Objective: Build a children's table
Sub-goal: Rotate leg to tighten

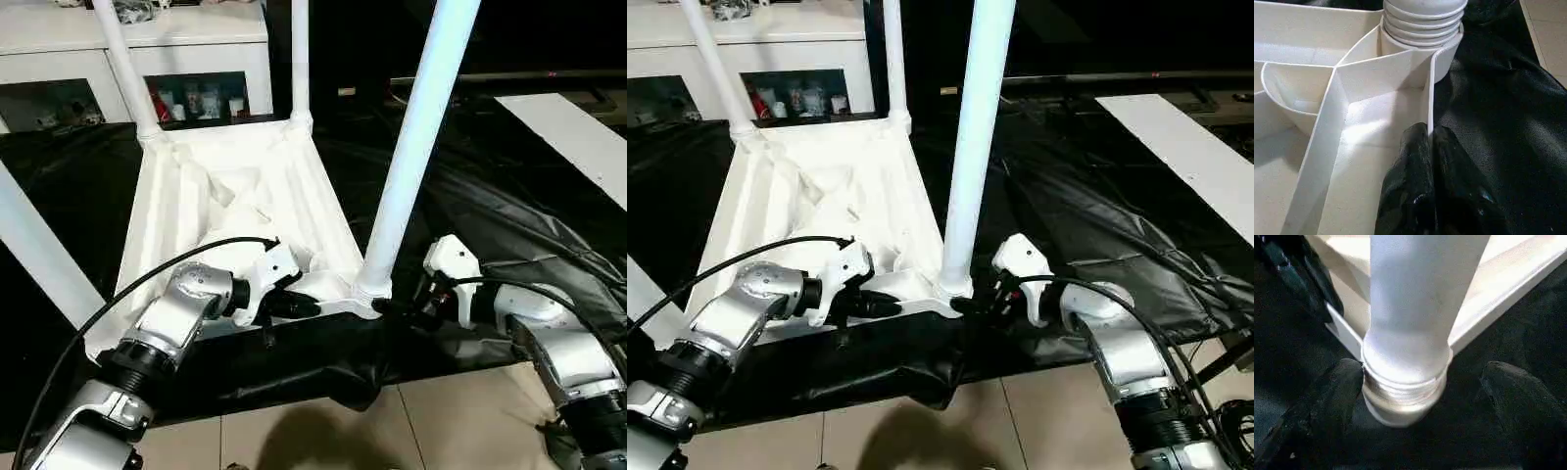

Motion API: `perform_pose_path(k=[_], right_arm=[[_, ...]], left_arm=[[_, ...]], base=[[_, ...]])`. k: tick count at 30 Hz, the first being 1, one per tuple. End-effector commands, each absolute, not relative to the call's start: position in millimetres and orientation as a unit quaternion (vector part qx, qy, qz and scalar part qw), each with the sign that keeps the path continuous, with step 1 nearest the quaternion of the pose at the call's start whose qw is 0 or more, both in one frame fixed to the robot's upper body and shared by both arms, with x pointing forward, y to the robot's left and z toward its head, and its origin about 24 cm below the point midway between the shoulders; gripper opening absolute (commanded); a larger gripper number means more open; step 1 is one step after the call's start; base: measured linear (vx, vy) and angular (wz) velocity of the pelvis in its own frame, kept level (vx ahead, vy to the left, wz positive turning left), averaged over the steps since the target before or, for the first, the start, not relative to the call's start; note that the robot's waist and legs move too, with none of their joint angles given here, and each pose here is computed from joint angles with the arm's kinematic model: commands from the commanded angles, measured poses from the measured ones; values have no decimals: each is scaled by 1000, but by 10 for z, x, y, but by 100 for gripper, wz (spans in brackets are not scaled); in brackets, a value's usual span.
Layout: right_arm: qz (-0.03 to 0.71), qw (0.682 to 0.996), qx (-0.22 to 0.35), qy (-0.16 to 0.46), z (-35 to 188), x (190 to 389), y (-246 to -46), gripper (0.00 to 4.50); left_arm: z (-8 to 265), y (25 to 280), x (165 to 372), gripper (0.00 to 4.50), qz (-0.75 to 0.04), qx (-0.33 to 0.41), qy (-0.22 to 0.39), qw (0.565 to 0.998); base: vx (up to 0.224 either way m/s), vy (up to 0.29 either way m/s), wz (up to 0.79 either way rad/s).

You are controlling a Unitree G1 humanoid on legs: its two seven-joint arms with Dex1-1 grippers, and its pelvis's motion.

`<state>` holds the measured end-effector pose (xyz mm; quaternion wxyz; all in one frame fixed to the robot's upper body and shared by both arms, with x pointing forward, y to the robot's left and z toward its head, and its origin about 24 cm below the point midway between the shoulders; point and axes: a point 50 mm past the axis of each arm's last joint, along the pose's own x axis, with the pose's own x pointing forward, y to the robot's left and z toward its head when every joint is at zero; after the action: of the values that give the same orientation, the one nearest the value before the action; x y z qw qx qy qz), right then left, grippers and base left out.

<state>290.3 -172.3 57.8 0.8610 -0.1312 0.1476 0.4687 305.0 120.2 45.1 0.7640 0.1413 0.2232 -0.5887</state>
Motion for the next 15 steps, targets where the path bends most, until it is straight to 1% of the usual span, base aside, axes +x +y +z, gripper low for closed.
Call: perform_pose_path(k=[1, 6, 15], right_arm=[[474, 862, -125, 127, 660, 2954, -1703, 431], [506, 845, -119, 128, 633, 2979, -1624, 431], [511, 838, -126, 141, 594, 3055, -1635, 431]], left_arm=[[425, 1146, 3008, 8, -600, 133, 222, 757], [428, 1156, 2999, 8, -598, 132, 223, 759], [424, 1196, 2993, 8, -595, 134, 227, 759]], base=[[0, 0, 0], [0, 0, 0], [0, 0, 0]])
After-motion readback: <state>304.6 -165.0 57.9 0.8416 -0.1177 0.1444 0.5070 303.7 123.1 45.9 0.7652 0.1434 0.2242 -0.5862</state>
